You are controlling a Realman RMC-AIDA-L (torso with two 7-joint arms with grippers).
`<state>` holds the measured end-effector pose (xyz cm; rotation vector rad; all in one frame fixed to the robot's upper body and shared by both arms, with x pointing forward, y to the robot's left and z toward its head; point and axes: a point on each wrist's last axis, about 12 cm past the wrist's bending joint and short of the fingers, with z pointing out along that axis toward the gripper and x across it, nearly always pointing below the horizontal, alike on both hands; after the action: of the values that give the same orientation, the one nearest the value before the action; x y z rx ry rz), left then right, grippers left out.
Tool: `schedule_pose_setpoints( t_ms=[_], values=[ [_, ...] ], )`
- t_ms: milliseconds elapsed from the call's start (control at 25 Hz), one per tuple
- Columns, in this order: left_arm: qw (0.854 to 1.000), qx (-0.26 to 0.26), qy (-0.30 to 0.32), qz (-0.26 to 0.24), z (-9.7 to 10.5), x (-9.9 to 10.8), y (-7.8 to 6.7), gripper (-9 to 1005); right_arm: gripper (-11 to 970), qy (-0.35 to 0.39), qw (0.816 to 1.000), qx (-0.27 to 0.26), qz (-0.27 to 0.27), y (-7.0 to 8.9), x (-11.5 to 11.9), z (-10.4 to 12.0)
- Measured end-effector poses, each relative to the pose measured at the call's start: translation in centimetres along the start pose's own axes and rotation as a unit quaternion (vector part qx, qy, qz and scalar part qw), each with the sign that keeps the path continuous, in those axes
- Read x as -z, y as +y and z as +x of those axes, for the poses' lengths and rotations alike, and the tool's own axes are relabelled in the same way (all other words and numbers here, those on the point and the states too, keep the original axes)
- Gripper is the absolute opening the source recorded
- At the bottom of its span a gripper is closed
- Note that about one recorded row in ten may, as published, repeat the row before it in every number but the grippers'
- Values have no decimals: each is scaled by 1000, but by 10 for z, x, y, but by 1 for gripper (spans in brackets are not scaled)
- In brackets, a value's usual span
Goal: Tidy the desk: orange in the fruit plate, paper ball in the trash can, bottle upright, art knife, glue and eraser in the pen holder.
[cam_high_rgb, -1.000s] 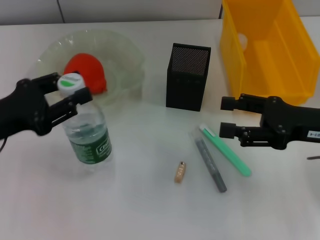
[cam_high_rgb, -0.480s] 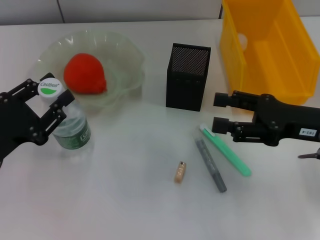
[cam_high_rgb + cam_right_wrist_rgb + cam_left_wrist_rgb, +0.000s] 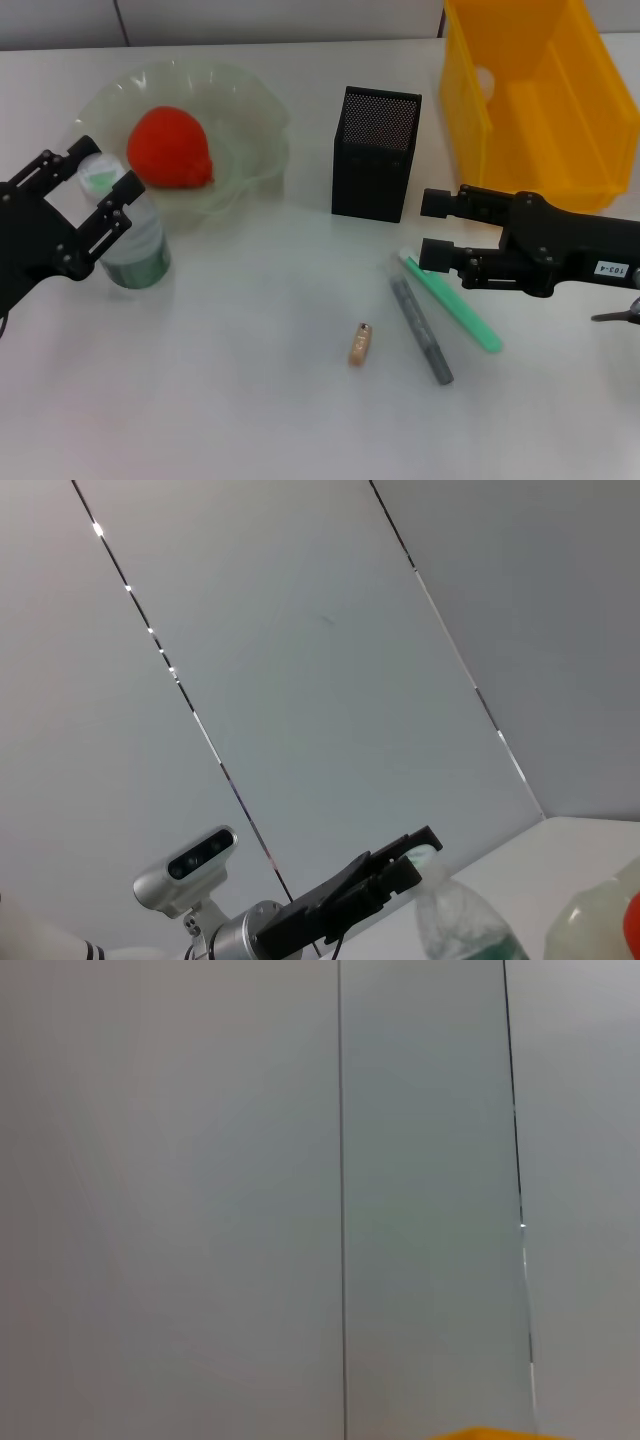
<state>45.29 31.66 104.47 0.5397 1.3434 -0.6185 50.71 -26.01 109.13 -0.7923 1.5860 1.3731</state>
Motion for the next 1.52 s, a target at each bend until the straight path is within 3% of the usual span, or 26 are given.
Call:
schedule_pose_setpoints(
  t_ms=[240, 360, 400, 520, 600, 640, 680, 760, 800, 840, 960, 1000, 1040, 1120, 1160, 1200, 1240, 1280, 1320, 1360, 1400, 1440, 1520],
  values=[
    [999, 2, -30, -13, -7, 10, 0, 613, 842, -1, 1000, 0, -4, 1, 0, 0],
    [996, 8, -87, -24, -23, 28, 0, 743, 842, -2, 1000, -1, -7, 2, 1, 0],
    [993, 19, -116, -30, -35, 43, 4, 786, 843, -2, 1000, -1, -7, 2, 1, 0],
    [992, 37, -114, -26, -44, 53, 11, 786, 843, -5, 1000, 2, -7, 2, 1, -1],
    [996, 63, -66, 24, -50, 57, 18, 785, 843, -10, 1000, 10, -7, 1, 2, -6],
    [996, 63, -66, 24, -50, 57, 18, 785, 843, -8, 1000, 14, -7, 1, 3, -10],
    [995, 73, -33, 64, -51, 56, 19, 785, 843, -2, 1000, 17, -6, 0, 5, -16],
    [988, 87, 18, 125, -49, 51, 18, 785, 843, 7, 1000, 20, -5, -2, 7, -23],
    [976, 100, 65, 184, -45, 44, 15, 785, 843, 33, 999, 26, 3, -3, 12, -43],
    [976, 100, 65, 184, -45, 44, 15, 785, 843, 33, 999, 26, 3, -3, 12, -43],
    [963, 101, 113, 224, -37, 34, 10, 784, 843, 115, 993, 29, 27, -2, 15, -79],
    [956, 100, 137, 239, -32, 27, 8, 784, 843, 179, 982, 26, 50, 2, 11, -101],
    [956, 100, 137, 239, -32, 27, 8, 784, 843, 179, 982, 26, 50, 2, 11, -101],
    [950, 100, 161, 247, -27, 20, 8, 784, 843, 247, 966, 25, 76, 8, 5, -121],
    [949, 102, 168, 248, -26, 17, 9, 784, 843, 282, 955, 23, 88, 12, 1, -130],
    [946, 109, 180, 247, -25, 12, 11, 784, 843, 343, 933, 12, 113, 18, -8, -145],
    [946, 109, 180, 247, -25, 12, 11, 784, 843, 343, 933, 12, 113, 18, -8, -145],
    [945, 111, 184, 246, -25, 11, 12, 783, 843, 406, 902, -4, 148, 22, -19, -155],
    [944, 113, 188, 247, -25, 10, 12, 783, 843, 406, 902, -4, 148, 22, -19, -155],
    [943, 113, 190, 247, -25, 10, 13, 783, 843, 429, 888, -9, 163, 23, -27, -157],
    [943, 114, 194, 246, -24, 9, 13, 783, 843, 473, 859, -16, 195, 23, -45, -158],
    [943, 114, 194, 246, -24, 9, 13, 783, 843, 473, 859, -16, 195, 23, -45, -158],
    [943, 113, 198, 241, -23, 8, 14, 783, 843, 504, 836, -14, 217, 21, -67, -154]
  ],
)
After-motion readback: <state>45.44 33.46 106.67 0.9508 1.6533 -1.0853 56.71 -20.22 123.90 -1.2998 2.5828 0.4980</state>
